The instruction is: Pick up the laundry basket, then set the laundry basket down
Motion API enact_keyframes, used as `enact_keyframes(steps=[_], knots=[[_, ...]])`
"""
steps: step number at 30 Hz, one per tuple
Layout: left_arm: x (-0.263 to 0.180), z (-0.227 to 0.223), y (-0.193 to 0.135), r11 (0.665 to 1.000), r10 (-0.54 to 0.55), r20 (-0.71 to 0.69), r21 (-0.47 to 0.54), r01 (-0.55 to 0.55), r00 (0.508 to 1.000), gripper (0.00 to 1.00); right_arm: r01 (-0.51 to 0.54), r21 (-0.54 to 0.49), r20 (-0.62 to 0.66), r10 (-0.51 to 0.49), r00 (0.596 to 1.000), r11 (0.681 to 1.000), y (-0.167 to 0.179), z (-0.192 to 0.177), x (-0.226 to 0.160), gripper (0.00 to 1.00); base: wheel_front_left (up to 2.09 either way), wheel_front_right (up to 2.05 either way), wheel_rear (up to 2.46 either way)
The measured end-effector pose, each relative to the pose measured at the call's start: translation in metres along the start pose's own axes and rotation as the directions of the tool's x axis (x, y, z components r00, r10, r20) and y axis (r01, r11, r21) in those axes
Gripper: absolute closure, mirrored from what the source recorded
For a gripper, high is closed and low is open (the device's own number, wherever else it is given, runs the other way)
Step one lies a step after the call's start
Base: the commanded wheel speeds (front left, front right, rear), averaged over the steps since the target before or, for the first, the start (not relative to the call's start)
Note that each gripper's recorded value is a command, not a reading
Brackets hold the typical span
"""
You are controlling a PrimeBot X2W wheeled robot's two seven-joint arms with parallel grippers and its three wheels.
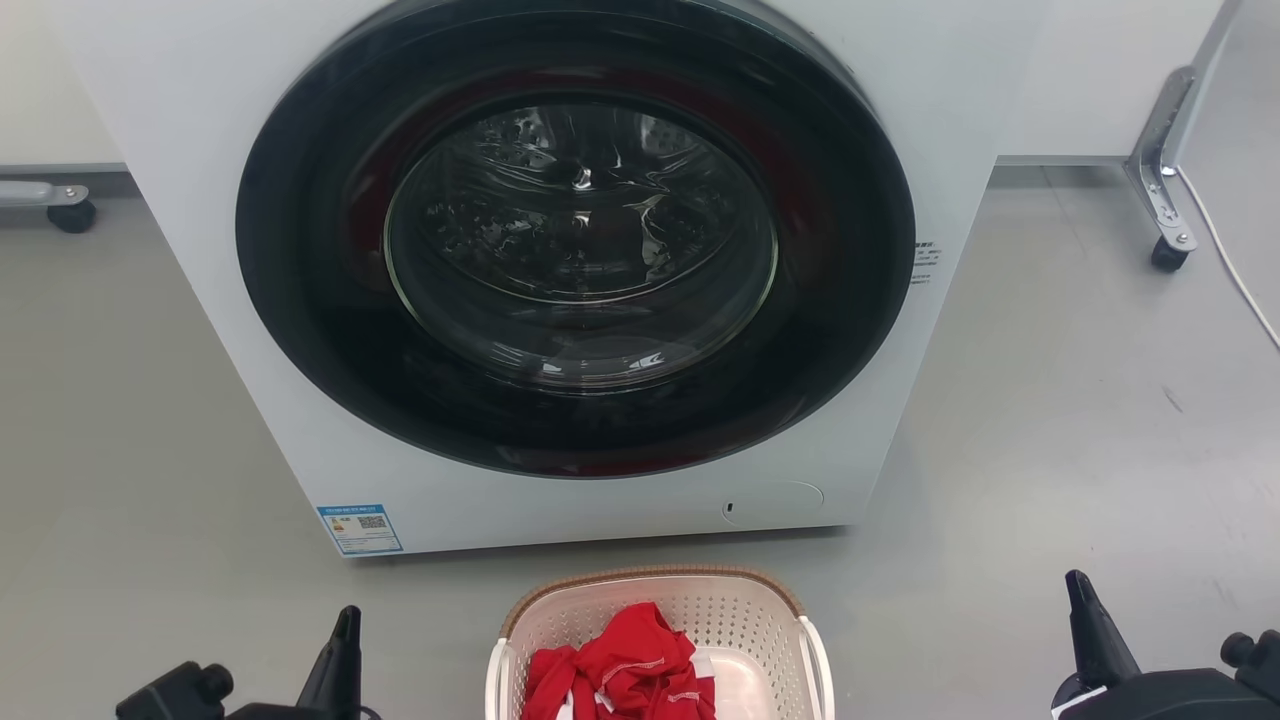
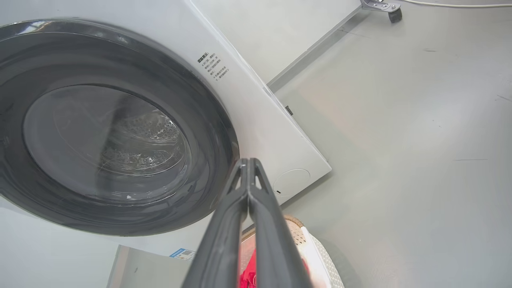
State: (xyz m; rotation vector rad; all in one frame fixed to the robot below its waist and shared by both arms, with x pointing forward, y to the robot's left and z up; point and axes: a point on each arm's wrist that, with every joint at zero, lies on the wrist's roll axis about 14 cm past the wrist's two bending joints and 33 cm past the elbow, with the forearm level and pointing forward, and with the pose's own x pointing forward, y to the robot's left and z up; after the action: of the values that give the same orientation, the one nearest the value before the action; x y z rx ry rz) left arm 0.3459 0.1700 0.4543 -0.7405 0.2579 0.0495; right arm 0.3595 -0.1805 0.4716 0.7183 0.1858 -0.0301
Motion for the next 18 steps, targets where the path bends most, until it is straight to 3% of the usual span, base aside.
enact_keyframes(steps=[8,18], knots=[[0.0035,0.0029,0.0005,0.992,-0.011,0.002,-0.126,0.011,1.000,1.00,0.000,0.122,0.002,0.000,1.000,0.993,-0.0020,0.0031,0.0037,1.00,0.00,0.00,0.00],[0.0083,0.0082,-0.0003,0.963,-0.029,0.014,-0.267,0.031,0.999,1.00,0.000,0.279,0.005,-0.001,1.000,0.960,-0.0047,0.0056,0.0072,1.00,0.00,0.00,0.00]])
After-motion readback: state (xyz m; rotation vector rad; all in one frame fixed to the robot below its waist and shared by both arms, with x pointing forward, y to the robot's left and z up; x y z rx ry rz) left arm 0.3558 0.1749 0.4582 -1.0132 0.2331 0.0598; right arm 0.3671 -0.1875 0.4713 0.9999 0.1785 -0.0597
